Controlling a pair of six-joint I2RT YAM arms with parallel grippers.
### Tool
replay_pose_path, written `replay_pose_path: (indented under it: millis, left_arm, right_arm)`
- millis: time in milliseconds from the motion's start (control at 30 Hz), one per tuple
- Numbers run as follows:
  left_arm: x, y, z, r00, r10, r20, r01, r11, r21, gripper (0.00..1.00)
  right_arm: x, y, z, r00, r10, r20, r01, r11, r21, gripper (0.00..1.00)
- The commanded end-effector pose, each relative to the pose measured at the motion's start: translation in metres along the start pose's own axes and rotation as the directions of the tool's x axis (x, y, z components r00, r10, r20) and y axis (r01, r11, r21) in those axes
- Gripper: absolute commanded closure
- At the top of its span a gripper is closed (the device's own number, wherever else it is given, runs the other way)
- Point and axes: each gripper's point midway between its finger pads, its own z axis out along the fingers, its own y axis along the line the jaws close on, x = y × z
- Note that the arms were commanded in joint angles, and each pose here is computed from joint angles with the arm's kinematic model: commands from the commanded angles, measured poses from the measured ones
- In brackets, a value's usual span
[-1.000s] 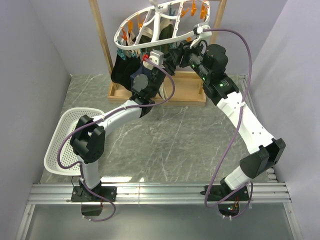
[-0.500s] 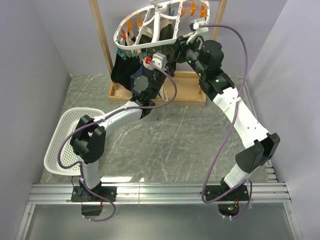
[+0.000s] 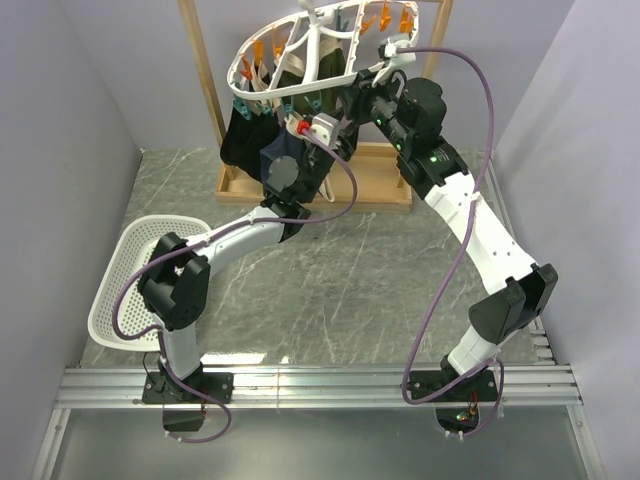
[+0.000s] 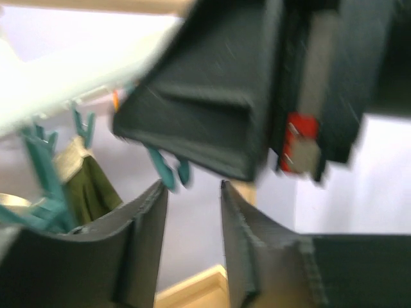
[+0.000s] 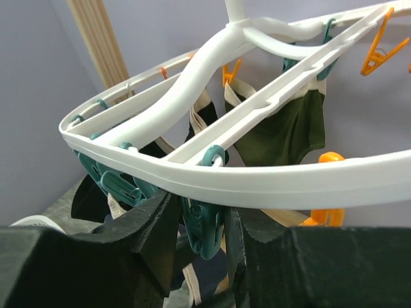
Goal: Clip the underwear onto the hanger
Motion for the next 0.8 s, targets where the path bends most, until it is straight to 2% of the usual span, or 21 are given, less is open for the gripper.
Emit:
replay_pose_path:
  millis: [0,100,267,500,767]
  left_arm:
    - [-0.033,-0.019,-0.001,0.999,-0.031,0.027,0.03,0.997,0.065,0.56]
    - [-0.032,-0.016,-0.005,0.998,-0.07,-0.006,0.07,0.996,0.06,0.49]
    - [-0.033,-0.01,-0.013,0.978,-0.198,-0.07,0.201,0.979,0.041,0.47]
    - [-0.032,0.004,-0.003,0.954,-0.286,-0.091,0.286,0.958,-0.021,0.49]
    - [-0.042,0.022,0.018,0.937,-0.345,-0.051,0.342,0.938,-0.058,0.54]
  right_arm:
    - [-0.047,0.008,-0.006,0.994,0.011,0.112,-0.007,0.999,-0.041,0.83]
    - [-0.048,0.007,-0.008,0.994,0.035,0.105,-0.03,0.998,-0.057,0.9]
    - [-0.044,0.003,-0.009,0.991,0.104,0.083,-0.098,0.993,-0.073,0.99]
    - [-0.043,0.003,-0.011,0.981,0.18,0.068,-0.17,0.978,-0.122,1.0]
    - [-0.039,0.004,-0.016,0.973,0.223,0.053,-0.21,0.96,-0.185,1.0]
